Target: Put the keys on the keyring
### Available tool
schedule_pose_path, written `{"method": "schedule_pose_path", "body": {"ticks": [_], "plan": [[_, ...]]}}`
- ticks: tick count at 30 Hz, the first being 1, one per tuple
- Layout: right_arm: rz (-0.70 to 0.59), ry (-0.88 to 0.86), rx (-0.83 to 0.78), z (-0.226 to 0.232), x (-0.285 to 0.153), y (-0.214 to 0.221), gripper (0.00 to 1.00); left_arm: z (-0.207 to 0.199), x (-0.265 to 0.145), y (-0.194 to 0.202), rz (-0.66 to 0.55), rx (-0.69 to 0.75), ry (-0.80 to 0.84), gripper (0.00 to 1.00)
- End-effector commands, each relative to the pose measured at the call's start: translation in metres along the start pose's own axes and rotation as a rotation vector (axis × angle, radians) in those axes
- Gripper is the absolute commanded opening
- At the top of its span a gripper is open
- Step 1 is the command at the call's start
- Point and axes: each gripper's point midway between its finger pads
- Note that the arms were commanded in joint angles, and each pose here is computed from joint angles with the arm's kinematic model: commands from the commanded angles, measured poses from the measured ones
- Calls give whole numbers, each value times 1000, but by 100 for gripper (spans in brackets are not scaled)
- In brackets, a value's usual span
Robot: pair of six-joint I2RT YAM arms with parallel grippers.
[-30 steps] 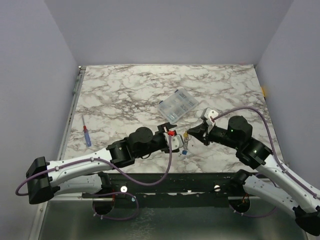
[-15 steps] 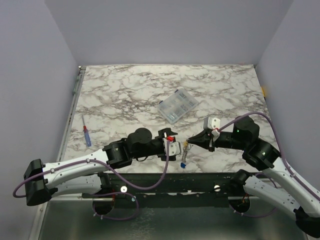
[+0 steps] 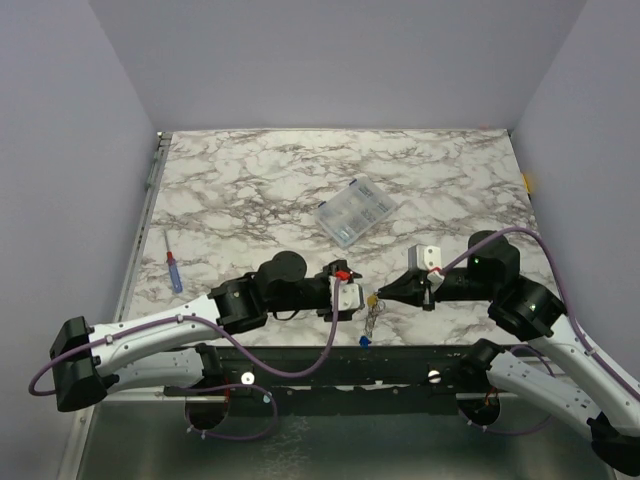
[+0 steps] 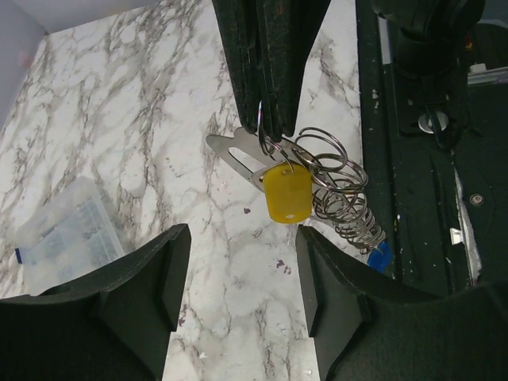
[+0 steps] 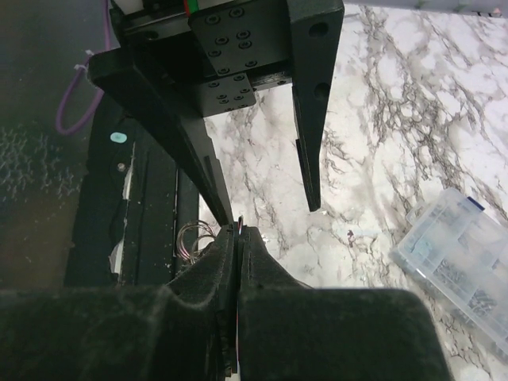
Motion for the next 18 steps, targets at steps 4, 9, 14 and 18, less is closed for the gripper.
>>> {"method": "schedule_pose_path", "body": {"ticks": [4, 9, 14, 18], "plan": [[-36, -51, -40, 8, -3, -13, 1, -14, -4, -30, -94, -41, 118, 64], [-46, -76, -39, 12, -3, -16, 1, -17, 1, -27, -89, -74, 149, 67], [-55, -86, -37, 14, -3, -19, 1, -8, 10, -29, -106, -91, 126, 64], [-58, -93, -35, 15, -4, -20, 1, -3, 14, -32, -133, -95, 105, 57]]}}
Point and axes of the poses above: each gripper's point midway between its finger pads, its own x axis out along the fingers, its own z axis along the line the jaws close on, y = z × x, and after that the axes turned 3 degrees about -x, right-handed
